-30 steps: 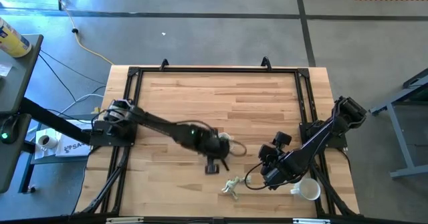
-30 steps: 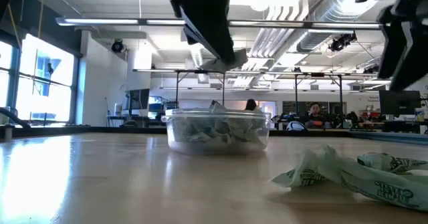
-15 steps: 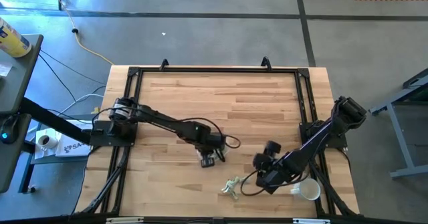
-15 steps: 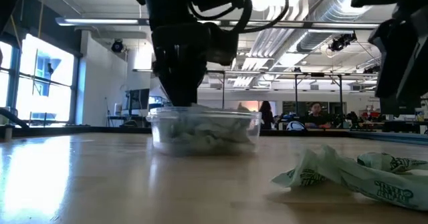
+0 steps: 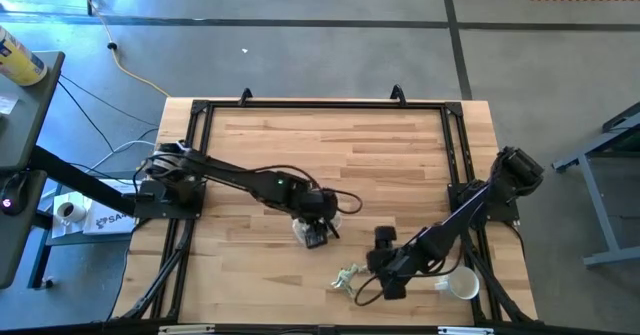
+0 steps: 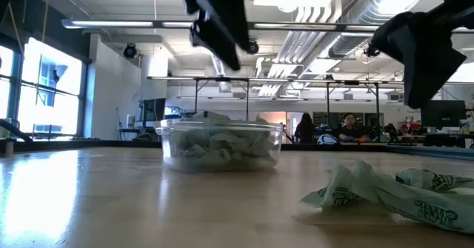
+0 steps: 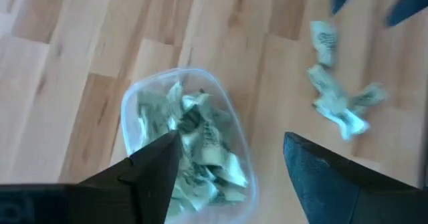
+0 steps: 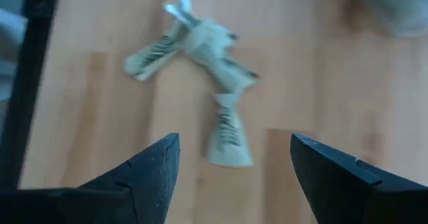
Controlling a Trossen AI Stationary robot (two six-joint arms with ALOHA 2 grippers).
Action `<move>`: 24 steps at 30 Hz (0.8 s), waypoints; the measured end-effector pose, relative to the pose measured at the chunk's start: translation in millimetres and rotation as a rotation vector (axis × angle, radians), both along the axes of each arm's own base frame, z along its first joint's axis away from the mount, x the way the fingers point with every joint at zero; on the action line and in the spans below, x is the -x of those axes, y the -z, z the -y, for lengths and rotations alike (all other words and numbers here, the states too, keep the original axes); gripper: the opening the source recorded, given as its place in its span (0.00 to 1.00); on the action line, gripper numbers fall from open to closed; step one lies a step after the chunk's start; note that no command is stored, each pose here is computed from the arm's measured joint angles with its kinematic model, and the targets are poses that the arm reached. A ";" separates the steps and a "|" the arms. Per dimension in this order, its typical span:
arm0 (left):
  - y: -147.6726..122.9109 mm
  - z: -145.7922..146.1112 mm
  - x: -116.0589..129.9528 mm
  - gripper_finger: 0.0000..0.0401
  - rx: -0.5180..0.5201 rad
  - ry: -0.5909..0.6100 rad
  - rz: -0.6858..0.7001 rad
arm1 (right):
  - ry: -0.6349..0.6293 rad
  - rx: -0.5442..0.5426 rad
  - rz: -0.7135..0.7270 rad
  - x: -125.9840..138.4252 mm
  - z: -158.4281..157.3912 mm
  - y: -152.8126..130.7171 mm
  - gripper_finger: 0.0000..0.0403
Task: Pick and place Stevia / Truvia into bins
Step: Put the green stevia packet into the transparent bin
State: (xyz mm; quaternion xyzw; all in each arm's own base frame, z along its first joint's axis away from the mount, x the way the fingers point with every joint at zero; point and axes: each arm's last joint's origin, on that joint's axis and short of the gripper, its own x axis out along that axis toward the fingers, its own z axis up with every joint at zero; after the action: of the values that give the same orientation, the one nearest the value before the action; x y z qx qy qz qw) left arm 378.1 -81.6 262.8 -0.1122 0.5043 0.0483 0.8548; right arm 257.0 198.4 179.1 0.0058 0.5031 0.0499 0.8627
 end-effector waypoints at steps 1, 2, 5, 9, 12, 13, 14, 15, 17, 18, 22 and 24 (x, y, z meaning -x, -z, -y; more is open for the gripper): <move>-5.5 3.0 3.7 0.75 -0.007 0.003 0.013 | -0.016 -0.014 -0.004 -2.3 -2.4 4.0 0.68; -10.1 5.1 7.5 0.76 -0.018 -0.001 0.021 | -0.029 -0.026 -0.010 -4.4 -4.9 8.9 0.68; -21.7 8.7 19.0 0.74 -0.067 -0.016 0.030 | -0.024 -0.037 -0.037 -9.0 -9.5 24.5 0.68; -29.0 11.2 34.4 0.69 -0.141 -0.048 -0.010 | 0.049 -0.026 -0.073 -11.9 -9.1 40.3 0.68; -26.5 13.9 41.8 0.64 -0.163 -0.054 -0.071 | 0.091 -0.019 -0.081 -15.7 -6.4 48.2 0.68; -25.3 15.2 45.0 0.62 -0.170 -0.056 -0.099 | 0.102 -0.021 -0.088 -17.7 -5.1 51.2 0.67; -24.4 16.2 47.6 0.60 -0.179 -0.058 -0.120 | 0.114 -0.030 -0.091 -19.9 -4.1 52.6 0.65; -23.4 17.9 49.1 0.59 -0.185 -0.061 -0.126 | 0.123 -0.033 -0.095 -22.3 -2.7 55.3 0.64; -18.5 22.8 52.8 0.55 -0.193 -0.059 -0.136 | 0.132 -0.038 -0.117 -25.8 0.6 61.4 0.58; -16.0 24.8 57.0 0.54 -0.193 -0.060 -0.146 | 0.135 -0.040 -0.129 -27.2 2.3 64.2 0.54; -9.5 28.5 78.9 0.50 -0.156 -0.116 -0.143 | 0.153 -0.038 -0.154 -30.7 9.8 66.9 0.34; -3.4 26.5 93.7 0.48 -0.137 -0.173 -0.143 | 0.149 -0.026 -0.165 -30.6 13.7 64.9 0.21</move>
State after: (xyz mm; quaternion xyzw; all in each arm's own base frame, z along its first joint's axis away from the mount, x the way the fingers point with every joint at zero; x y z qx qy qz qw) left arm 284.4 -108.1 266.2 -0.0930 0.5480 0.1641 0.8149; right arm 287.6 184.7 114.2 0.0584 0.5700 -0.0084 0.8195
